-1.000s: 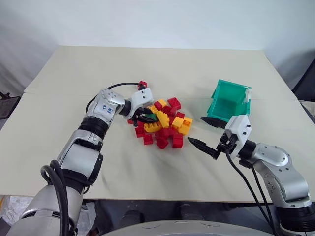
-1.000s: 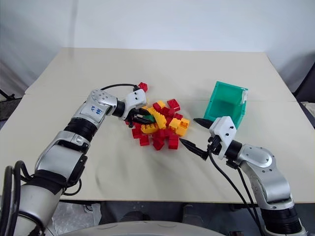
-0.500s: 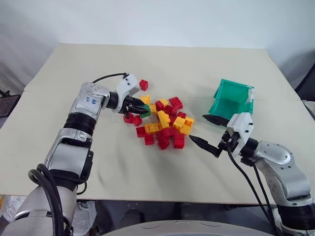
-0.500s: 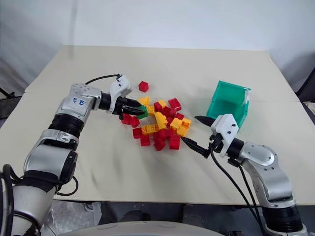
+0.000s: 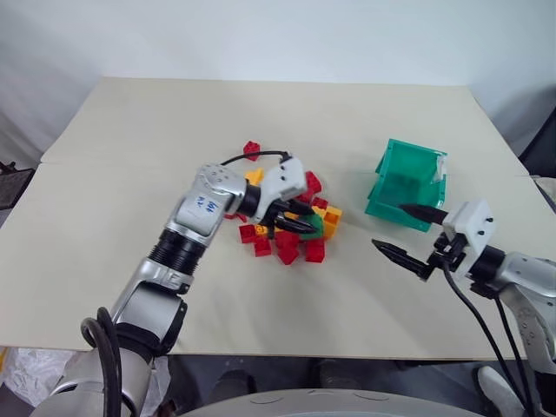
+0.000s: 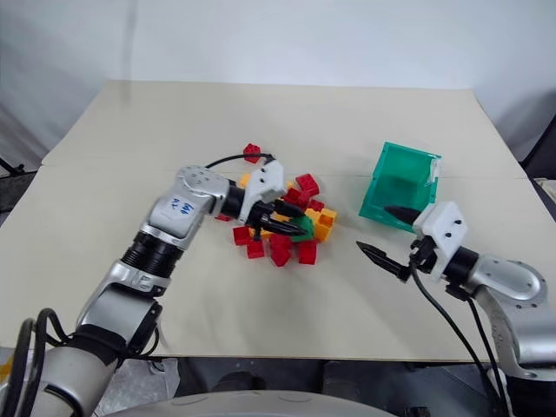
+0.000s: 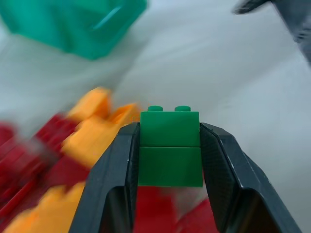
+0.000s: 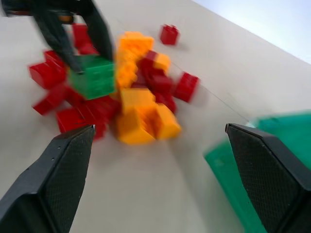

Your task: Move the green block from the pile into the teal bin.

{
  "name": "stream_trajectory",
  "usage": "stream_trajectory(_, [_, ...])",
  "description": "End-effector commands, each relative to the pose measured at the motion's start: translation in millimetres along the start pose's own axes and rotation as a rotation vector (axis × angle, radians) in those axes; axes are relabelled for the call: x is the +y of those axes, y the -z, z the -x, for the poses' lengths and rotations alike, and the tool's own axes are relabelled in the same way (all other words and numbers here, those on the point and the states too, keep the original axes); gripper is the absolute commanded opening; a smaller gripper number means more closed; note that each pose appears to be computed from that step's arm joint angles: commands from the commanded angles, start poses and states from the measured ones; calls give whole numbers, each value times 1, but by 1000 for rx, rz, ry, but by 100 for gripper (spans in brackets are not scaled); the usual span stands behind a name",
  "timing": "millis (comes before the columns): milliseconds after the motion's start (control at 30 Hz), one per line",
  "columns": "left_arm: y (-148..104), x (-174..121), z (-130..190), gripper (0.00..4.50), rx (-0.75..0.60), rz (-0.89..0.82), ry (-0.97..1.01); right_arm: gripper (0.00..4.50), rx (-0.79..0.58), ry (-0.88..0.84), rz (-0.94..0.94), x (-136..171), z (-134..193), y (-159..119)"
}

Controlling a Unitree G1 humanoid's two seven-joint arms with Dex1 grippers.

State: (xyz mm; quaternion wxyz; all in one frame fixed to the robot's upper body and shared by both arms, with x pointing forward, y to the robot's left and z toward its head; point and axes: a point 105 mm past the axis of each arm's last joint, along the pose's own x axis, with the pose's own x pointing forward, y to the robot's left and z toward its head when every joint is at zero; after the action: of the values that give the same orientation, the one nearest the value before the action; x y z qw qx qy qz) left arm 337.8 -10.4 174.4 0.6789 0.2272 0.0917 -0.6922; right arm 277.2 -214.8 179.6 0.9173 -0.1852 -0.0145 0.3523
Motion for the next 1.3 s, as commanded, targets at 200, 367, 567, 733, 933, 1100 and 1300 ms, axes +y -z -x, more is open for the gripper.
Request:
stream_trajectory(200, [-23, -14, -33, 248, -71, -63, 68, 450, -22, 44, 29, -4, 11, -12])
stream_trajectory(367, [-17, -5, -19, 410, -78, -61, 8, 450, -9, 48, 26, -3, 13, -11])
stream_trajectory(567, [-13, 1, -2, 445, -119, -48, -51, 450, 18, 22, 29, -2, 12, -8])
stream_trajectory(733, [10, -6, 52, 445, -187, 32, -59, 450, 128, -5, 33, -5, 34, 0])
stream_trajectory(933, [33, -20, 103, 445, -290, 82, -111, 450, 293, 14, 17, -9, 74, 2])
stream_trajectory(1100, [39, -28, 139, 445, -372, 78, -184, 450, 343, -71, 33, 2, 71, -5])
stream_trajectory(1300, [51, -45, 175, 445, -436, 21, -210, 450, 236, -220, -24, 37, 4, -14])
